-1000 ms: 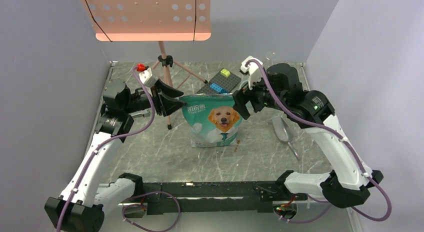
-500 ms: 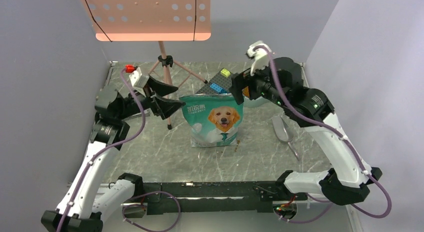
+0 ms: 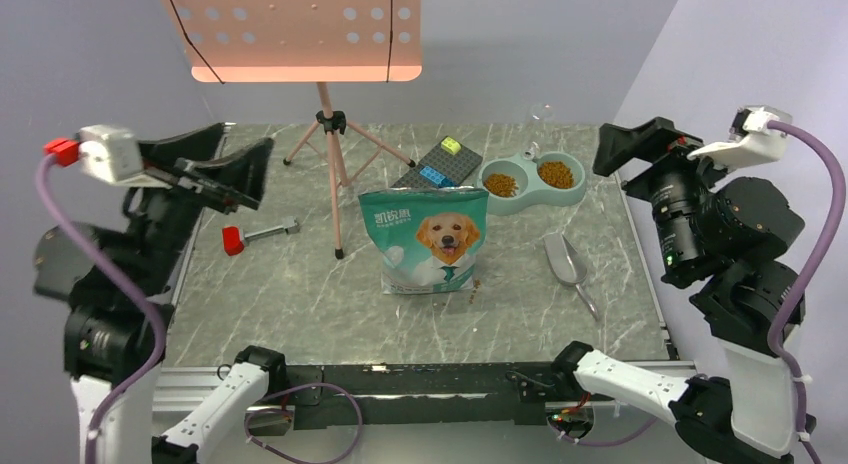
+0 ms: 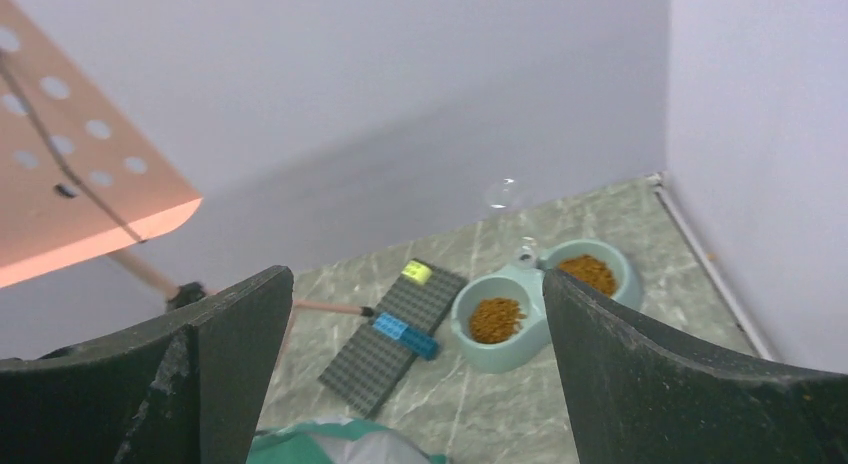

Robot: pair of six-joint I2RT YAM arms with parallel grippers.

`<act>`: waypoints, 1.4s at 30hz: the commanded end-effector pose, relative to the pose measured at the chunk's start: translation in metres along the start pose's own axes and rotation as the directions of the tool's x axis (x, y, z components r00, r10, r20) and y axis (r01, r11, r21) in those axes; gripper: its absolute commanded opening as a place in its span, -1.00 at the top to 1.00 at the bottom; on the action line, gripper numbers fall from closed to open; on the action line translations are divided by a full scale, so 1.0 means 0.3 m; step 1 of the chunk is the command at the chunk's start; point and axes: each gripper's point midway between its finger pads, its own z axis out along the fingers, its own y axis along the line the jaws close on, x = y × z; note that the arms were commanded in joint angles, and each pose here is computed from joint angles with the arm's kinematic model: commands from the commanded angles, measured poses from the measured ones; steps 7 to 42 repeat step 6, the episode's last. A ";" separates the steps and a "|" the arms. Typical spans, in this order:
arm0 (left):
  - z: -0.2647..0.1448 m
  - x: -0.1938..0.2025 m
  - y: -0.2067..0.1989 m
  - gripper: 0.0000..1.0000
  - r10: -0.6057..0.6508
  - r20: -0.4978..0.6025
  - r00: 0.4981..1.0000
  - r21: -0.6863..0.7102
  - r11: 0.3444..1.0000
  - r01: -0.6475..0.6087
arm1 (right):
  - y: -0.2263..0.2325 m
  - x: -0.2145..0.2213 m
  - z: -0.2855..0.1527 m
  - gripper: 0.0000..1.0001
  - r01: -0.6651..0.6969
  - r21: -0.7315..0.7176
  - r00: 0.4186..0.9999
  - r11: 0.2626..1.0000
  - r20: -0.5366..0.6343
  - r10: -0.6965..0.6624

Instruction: Serve the pet food

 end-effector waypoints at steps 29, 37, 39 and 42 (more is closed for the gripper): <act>-0.088 -0.050 0.138 -0.81 0.100 -0.011 0.995 -0.257 0.961 -0.099 | -0.141 -0.006 -0.031 -0.99 0.055 0.182 0.998 0.982 0.017 -0.059; -0.088 -0.050 0.138 -0.81 0.100 -0.011 0.995 -0.257 0.961 -0.099 | -0.141 -0.006 -0.031 -0.99 0.055 0.182 0.998 0.982 0.017 -0.059; -0.088 -0.050 0.138 -0.81 0.100 -0.011 0.995 -0.257 0.961 -0.099 | -0.141 -0.006 -0.031 -0.99 0.055 0.182 0.998 0.982 0.017 -0.059; -0.088 -0.050 0.138 -0.81 0.100 -0.011 0.995 -0.257 0.961 -0.099 | -0.141 -0.006 -0.031 -0.99 0.055 0.182 0.998 0.982 0.017 -0.059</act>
